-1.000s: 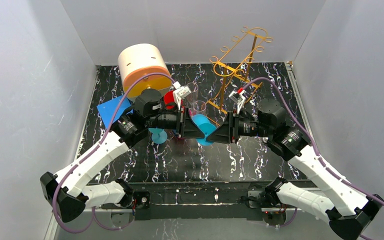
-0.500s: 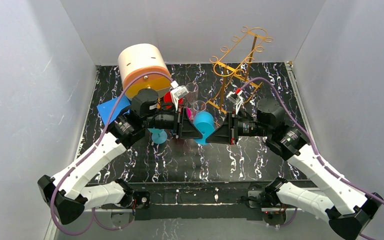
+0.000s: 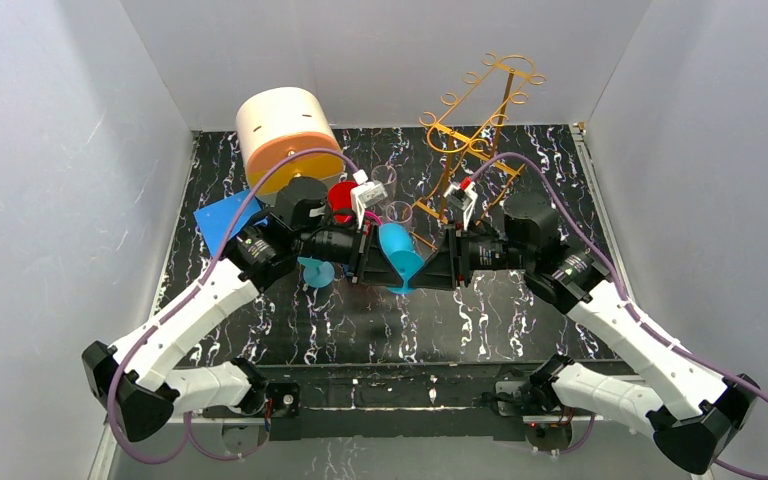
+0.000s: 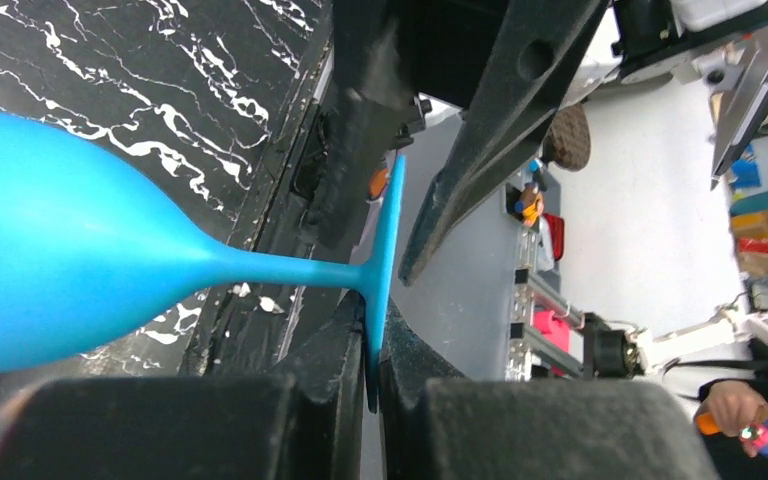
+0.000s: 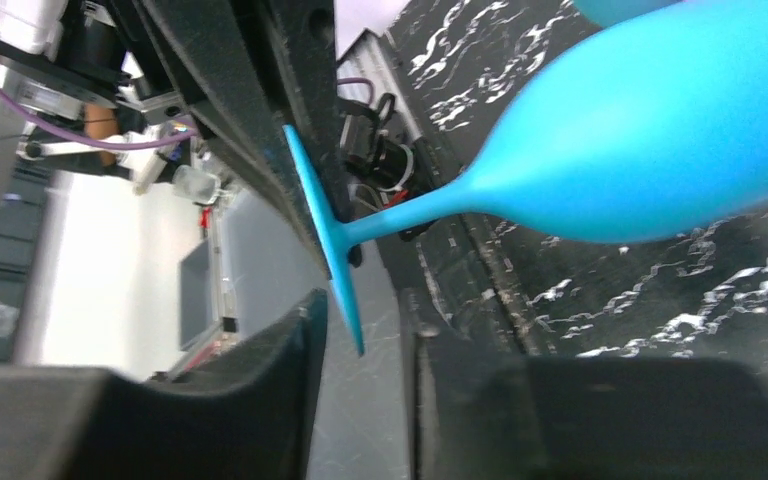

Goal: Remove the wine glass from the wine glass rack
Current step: Place the wine glass at the center of the board.

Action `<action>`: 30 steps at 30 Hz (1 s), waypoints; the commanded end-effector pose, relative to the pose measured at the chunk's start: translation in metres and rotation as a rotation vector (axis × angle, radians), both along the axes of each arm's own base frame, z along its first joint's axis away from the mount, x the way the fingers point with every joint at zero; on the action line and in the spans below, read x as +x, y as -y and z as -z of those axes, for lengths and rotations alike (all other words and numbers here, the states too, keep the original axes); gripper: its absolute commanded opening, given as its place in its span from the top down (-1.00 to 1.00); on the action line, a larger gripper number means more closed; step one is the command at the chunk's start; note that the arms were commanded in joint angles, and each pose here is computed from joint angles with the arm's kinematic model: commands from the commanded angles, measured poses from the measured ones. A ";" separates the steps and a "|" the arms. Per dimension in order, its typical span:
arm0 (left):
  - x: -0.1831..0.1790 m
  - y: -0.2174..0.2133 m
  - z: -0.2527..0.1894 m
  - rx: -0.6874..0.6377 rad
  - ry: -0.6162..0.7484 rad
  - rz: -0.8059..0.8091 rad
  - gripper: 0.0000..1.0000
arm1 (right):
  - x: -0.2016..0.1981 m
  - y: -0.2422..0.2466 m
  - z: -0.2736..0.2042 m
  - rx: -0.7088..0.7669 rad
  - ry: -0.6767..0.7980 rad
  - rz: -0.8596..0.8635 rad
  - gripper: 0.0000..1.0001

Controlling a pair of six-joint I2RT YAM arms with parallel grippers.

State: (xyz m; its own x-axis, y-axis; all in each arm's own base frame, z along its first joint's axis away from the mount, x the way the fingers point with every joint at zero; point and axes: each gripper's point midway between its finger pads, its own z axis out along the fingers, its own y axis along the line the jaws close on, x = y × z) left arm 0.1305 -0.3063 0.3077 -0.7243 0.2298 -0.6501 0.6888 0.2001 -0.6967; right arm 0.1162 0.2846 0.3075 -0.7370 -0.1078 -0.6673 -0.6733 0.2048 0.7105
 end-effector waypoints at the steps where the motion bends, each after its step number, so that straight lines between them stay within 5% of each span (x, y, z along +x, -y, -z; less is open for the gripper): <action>1: -0.016 -0.011 -0.012 -0.023 0.075 0.057 1.00 | 0.011 0.003 -0.028 0.037 0.121 0.067 -0.07; 9: -0.020 -0.018 -0.008 -0.029 0.160 0.070 1.00 | 0.054 0.007 -0.053 -0.018 0.150 0.286 -0.54; 15: -0.033 -0.028 -0.007 -0.060 0.235 0.124 1.00 | 0.111 0.035 -0.035 -0.183 0.074 0.659 -0.58; 30: -0.076 -0.046 -0.015 -0.183 0.337 0.322 1.00 | 0.114 0.034 -0.040 0.066 -0.120 0.374 -0.63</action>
